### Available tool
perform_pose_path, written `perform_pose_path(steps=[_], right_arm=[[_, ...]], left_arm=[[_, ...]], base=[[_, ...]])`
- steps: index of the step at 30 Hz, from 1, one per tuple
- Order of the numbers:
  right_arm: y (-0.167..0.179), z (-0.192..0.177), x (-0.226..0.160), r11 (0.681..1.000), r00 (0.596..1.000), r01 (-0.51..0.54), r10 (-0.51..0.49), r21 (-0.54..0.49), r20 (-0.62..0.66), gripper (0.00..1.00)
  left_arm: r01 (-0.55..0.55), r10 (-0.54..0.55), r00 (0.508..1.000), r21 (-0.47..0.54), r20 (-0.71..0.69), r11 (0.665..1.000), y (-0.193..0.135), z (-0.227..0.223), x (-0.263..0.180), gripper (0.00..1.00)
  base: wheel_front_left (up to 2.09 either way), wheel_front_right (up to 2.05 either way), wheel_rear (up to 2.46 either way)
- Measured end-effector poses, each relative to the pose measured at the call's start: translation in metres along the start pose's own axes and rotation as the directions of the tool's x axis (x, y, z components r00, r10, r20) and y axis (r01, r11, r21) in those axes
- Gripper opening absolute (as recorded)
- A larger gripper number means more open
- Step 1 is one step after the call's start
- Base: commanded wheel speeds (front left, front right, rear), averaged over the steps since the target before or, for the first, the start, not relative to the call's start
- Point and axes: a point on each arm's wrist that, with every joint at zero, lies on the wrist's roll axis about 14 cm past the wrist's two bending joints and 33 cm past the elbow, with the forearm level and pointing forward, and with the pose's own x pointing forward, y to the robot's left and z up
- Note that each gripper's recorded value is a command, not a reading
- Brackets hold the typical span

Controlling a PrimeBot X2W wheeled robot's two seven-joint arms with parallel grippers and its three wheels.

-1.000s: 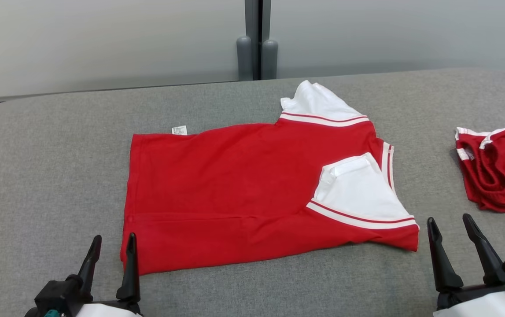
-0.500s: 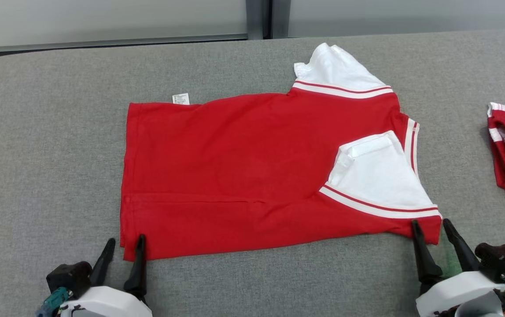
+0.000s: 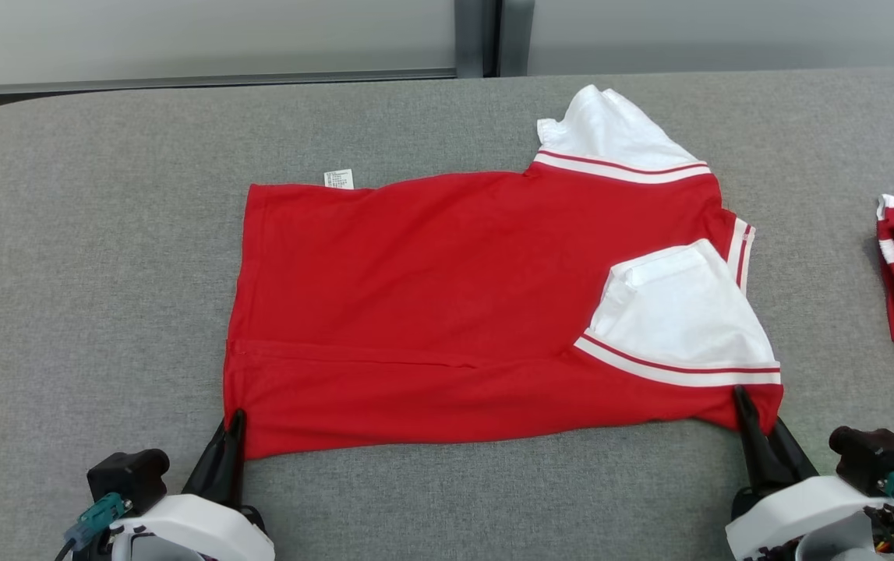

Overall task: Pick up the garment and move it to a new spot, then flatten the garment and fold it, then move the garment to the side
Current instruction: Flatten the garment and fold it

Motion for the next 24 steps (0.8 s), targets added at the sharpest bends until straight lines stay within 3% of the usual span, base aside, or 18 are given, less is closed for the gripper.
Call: perform_pose_path(steps=[6,16,17,18,19,24], right_arm=[[0.003,0.009,-0.019,1.0,0.999,-0.012,0.012,0.001,0.036,0.0],[0.013,-0.009,-0.069,0.999,1.0,-0.002,0.003,0.042,-0.024,0.0],[0.016,-0.012,-0.072,0.999,0.999,-0.002,0.004,0.054,-0.035,0.3],[0.02,-0.013,-0.074,0.998,0.999,-0.007,0.009,0.062,-0.035,0.47],[0.021,-0.012,-0.075,0.998,0.999,-0.01,0.012,0.058,-0.032,1.0],[0.015,0.023,-0.079,1.0,0.995,0.011,-0.008,-0.022,0.098,1.0]], left_arm=[[-0.012,0.011,0.998,0.016,0.059,1.0,0.006,0.023,-0.016,0.0],[-0.05,0.05,0.999,-0.002,0.009,0.999,0.016,0.016,-0.061,0.0],[-0.053,0.054,0.998,-0.026,0.02,0.998,0.016,0.017,-0.064,0.09],[-0.058,0.059,0.998,-0.032,0.03,0.998,0.016,0.019,-0.065,1.0],[-0.06,0.061,0.998,-0.029,0.032,0.998,0.017,0.02,-0.065,1.0],[-0.085,0.08,0.983,0.028,0.167,0.996,0.017,0.047,-0.068,1.0]], base=[[0.0,0.0,0.0],[0.0,0.0,0.0],[0.0,0.0,0.0],[0.0,0.0,0.0],[0.0,0.0,0.0],[0.0,0.0,0.0]])
